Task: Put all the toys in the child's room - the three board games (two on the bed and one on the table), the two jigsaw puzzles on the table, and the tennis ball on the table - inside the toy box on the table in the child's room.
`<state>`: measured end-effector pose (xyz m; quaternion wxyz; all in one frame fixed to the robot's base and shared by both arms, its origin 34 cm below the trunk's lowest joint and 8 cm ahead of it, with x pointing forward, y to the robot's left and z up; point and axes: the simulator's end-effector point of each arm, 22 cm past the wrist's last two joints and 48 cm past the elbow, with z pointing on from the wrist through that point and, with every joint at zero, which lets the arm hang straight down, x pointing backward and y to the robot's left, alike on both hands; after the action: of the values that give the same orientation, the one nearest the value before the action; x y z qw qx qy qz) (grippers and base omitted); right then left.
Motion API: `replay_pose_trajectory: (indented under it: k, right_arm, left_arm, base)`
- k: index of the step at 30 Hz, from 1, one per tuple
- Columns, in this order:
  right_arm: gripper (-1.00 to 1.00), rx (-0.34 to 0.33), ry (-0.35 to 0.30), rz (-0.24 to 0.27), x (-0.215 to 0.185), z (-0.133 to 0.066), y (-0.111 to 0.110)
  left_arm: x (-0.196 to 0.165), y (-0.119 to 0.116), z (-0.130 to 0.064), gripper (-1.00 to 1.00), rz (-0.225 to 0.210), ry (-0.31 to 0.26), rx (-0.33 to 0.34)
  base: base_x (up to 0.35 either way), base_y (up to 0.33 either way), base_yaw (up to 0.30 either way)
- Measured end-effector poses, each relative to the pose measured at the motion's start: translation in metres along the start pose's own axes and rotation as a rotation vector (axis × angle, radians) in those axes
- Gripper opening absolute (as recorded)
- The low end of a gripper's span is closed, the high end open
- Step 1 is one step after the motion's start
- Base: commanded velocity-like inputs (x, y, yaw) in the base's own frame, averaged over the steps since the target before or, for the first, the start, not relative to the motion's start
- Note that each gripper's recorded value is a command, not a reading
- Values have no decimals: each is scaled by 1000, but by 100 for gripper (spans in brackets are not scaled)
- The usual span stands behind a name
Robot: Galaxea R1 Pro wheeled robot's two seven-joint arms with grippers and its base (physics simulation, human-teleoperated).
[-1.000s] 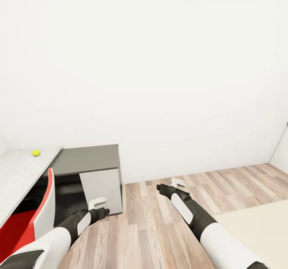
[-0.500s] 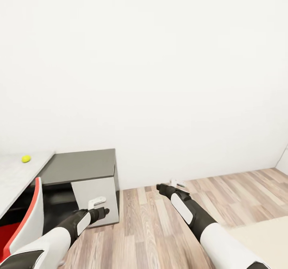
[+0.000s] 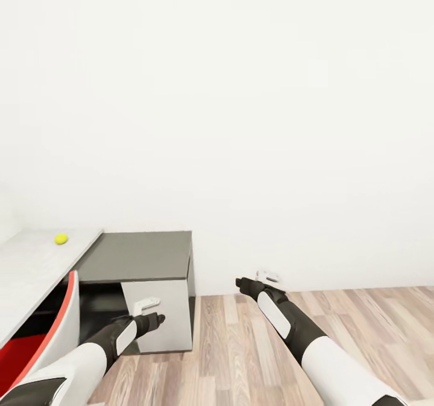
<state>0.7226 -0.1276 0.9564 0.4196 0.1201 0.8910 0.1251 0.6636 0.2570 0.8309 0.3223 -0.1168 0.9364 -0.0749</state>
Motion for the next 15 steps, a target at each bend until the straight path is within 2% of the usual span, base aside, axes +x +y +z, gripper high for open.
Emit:
replay_pose_trajectory:
  k: [5,15]
  right_arm:
    - [100,0,-1,0,-1,0,0]
    - [100,0,-1,-1,-1,0,0]
  left_arm:
    - [-1,-1,0,100,1,-1,1]
    - [0,-1,0,100,1,-1,1]
  base:
    - [264,-180,174]
    - [177,-153,17]
